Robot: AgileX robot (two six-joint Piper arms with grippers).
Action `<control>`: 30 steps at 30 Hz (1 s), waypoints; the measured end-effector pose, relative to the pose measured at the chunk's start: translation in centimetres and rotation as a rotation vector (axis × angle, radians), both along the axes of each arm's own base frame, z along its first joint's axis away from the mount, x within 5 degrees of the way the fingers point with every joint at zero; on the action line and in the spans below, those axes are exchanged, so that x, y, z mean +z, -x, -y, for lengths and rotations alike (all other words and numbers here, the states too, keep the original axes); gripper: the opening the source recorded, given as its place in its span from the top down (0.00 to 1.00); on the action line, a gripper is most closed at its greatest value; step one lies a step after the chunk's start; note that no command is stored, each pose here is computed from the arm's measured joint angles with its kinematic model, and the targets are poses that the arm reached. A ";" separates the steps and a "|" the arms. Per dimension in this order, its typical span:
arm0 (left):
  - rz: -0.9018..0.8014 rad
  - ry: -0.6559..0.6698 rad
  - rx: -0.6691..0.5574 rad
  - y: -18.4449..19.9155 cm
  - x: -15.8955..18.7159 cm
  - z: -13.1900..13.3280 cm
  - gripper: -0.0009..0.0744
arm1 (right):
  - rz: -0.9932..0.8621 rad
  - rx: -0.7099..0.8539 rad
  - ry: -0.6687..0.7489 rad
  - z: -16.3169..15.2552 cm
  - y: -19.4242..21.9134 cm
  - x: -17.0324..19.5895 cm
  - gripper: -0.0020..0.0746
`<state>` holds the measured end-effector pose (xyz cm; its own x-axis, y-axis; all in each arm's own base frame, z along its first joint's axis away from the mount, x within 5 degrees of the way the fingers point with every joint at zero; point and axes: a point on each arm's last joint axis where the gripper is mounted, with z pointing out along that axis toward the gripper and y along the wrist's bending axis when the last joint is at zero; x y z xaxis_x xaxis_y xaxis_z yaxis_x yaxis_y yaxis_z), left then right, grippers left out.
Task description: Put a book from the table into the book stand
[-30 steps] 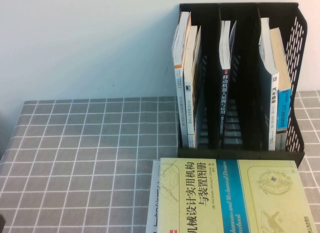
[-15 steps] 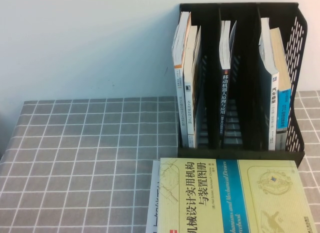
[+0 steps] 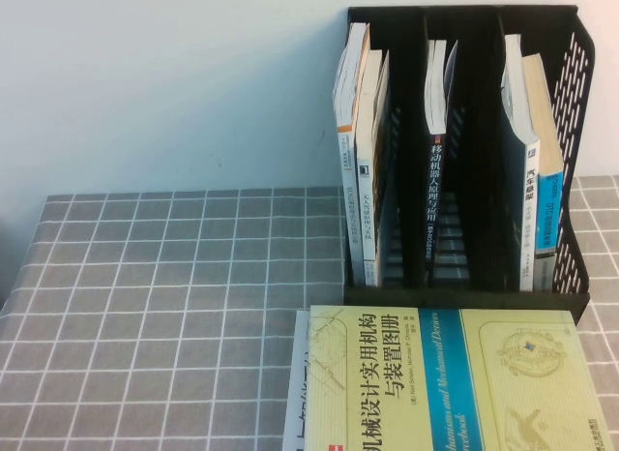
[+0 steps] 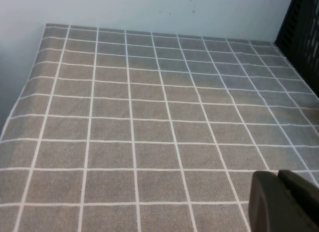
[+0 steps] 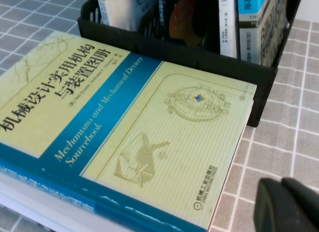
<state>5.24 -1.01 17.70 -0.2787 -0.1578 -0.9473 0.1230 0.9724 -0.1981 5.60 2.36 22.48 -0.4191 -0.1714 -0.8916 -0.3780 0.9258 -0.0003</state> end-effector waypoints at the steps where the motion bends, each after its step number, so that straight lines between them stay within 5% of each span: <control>1: 0.000 0.001 0.000 0.0 0.0 0.0 0.99 | 0.000 0.000 0.000 0.0 0.0 0.0 0.98; 17: -0.001 0.002 -0.001 0.0 0.0 0.0 0.99 | 0.051 -0.016 -0.036 0.2 0.4 -1.9 0.98; 23: -0.001 0.004 -0.001 0.0 0.0 0.0 0.99 | 0.248 -0.190 -0.119 1.2 0.4 -3.5 0.98; 30: -0.003 0.004 -0.001 0.0 0.0 0.0 0.99 | 0.204 -0.374 -0.063 2.2 0.2 -5.0 0.98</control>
